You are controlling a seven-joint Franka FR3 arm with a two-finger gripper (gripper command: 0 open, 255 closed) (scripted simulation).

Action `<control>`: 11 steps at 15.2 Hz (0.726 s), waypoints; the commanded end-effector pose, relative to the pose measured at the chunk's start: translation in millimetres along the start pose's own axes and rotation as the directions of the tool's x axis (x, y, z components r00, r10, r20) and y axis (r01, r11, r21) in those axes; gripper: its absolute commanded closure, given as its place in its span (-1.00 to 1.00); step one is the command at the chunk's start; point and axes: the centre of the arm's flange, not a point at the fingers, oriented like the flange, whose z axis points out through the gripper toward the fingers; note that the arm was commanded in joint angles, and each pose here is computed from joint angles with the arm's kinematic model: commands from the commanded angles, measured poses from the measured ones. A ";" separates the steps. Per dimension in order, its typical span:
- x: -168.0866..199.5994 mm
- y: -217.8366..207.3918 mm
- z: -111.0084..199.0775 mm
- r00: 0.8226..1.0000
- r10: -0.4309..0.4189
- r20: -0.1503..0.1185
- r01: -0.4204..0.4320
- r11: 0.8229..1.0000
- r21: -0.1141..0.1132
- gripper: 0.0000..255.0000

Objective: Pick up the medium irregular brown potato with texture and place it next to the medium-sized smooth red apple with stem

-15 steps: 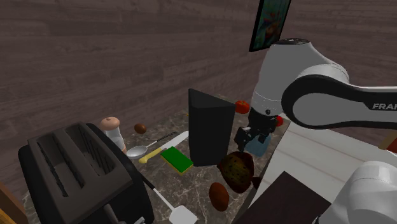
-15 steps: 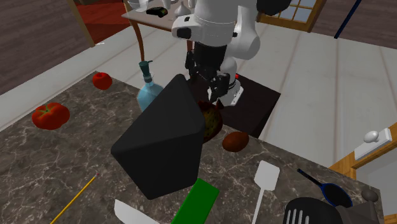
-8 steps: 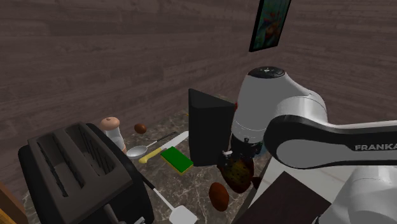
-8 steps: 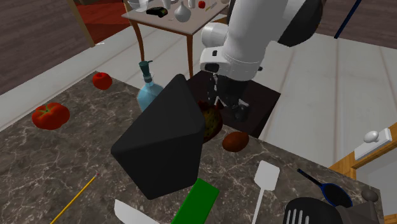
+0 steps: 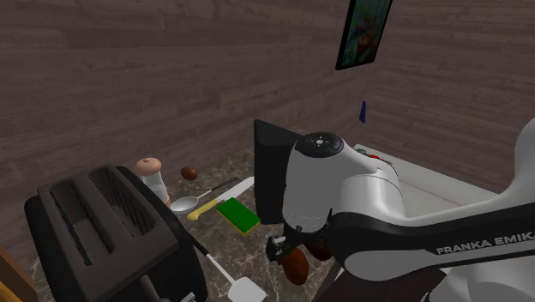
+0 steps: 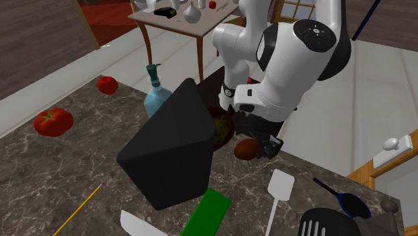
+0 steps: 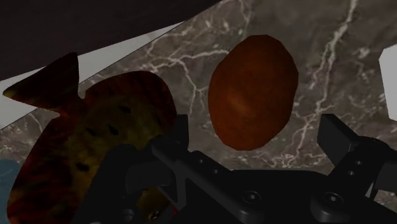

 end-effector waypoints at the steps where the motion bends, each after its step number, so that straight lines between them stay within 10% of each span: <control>1: -0.6 -1.8 11.0 1.000 0.001 0.000 -0.001 1.000 0.000 -1.00; 11: -0.6 -1.8 35.2 1.000 0.001 0.000 -0.001 1.000 0.000 -1.00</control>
